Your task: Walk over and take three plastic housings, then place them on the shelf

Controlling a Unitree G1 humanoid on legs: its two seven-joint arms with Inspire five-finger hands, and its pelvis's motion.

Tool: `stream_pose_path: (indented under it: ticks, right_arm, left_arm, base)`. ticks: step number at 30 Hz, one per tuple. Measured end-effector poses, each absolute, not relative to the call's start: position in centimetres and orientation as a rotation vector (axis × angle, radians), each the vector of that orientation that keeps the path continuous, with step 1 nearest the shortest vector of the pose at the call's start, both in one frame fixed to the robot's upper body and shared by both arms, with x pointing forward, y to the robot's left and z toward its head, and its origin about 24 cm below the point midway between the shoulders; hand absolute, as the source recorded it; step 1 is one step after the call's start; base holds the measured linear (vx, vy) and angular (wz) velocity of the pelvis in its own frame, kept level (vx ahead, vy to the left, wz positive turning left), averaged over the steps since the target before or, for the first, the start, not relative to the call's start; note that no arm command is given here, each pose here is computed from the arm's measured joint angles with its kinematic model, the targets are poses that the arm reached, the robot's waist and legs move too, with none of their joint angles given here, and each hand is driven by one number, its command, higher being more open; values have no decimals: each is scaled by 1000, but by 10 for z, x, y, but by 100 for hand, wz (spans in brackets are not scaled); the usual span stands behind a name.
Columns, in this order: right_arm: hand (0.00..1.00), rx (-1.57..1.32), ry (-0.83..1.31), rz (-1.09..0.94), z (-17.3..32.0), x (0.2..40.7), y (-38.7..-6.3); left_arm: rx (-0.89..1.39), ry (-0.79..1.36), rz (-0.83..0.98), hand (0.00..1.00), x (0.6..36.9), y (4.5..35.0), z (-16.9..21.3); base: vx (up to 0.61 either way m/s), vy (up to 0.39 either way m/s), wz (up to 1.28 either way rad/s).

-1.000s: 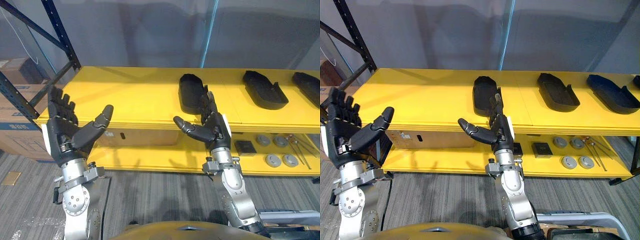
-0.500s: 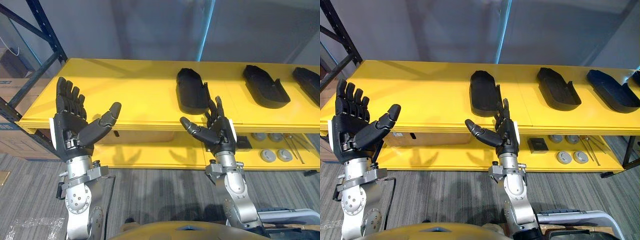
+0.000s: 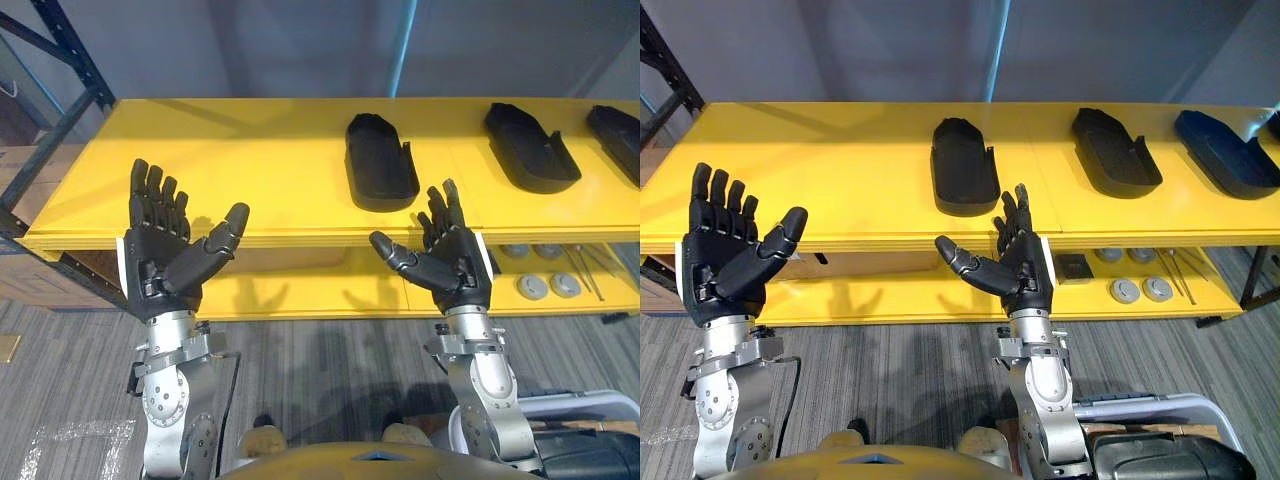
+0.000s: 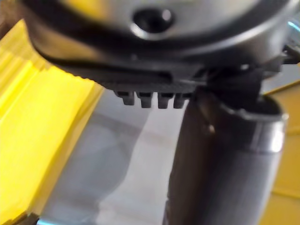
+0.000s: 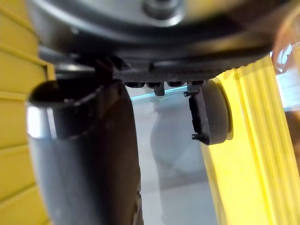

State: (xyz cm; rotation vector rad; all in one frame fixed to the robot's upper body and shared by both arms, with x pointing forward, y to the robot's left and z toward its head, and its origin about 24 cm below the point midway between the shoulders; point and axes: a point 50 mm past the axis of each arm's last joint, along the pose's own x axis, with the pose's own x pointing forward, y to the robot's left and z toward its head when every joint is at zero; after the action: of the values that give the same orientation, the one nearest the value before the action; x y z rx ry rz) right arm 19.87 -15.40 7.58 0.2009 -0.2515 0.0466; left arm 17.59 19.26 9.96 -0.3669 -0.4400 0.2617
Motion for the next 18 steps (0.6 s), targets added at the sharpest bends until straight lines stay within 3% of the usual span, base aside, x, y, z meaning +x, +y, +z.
stream_pose_path:
  ticks: [18]
  right_arm:
    - [100,197,-259,188,80,203,-141]
  left_arm:
    - [-378,-392,277,100,178,189,91]
  base:
    - [-2,0,0]
